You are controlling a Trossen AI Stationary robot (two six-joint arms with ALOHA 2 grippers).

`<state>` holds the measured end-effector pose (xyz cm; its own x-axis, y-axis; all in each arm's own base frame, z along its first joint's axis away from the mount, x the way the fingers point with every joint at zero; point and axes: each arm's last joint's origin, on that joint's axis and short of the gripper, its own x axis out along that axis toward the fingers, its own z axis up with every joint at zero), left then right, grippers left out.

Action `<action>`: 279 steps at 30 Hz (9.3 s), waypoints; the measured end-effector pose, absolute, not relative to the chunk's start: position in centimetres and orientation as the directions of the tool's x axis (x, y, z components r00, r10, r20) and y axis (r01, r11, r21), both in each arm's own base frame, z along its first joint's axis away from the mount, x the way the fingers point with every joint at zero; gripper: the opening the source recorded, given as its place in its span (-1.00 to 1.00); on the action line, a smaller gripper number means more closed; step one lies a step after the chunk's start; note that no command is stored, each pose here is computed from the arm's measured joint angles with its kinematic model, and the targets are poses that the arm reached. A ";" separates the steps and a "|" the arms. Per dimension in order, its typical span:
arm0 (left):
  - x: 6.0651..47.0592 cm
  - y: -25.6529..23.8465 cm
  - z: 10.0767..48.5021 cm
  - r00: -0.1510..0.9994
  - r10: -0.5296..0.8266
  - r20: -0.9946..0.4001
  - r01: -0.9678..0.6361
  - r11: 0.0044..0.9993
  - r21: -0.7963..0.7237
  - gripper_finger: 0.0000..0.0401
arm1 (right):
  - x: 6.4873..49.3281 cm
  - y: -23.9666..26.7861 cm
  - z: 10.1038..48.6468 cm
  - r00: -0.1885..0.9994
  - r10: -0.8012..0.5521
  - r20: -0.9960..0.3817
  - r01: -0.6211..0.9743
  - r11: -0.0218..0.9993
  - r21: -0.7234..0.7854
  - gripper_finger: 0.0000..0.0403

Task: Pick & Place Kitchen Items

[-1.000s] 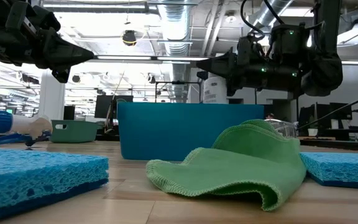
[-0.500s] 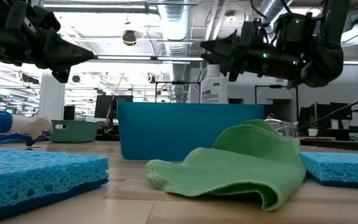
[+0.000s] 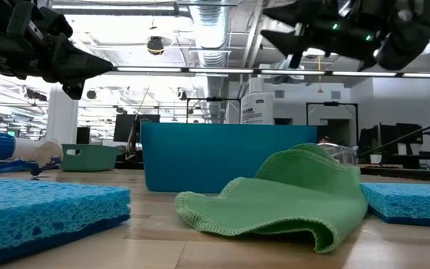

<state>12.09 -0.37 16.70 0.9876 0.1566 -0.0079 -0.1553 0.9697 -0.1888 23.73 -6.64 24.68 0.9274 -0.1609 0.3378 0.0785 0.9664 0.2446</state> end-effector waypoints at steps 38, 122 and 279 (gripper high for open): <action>12.1 -0.4 16.7 0.988 0.157 -0.008 -0.155 0.970 -0.189 -1.00 | 13.3 -3.9 33.7 0.980 -0.198 -0.029 0.193 0.904 0.381 -0.06; 12.1 -0.4 16.7 0.988 0.157 -0.007 -0.155 0.970 -0.189 -1.00 | 23.1 -9.5 25.3 0.455 -0.077 -0.887 -0.517 0.788 -0.334 -0.10; 12.1 -0.4 16.7 0.988 0.157 -0.008 -0.155 0.970 -0.189 -1.00 | 23.8 -13.8 15.6 0.342 -0.083 -0.936 -0.547 0.793 -0.270 0.03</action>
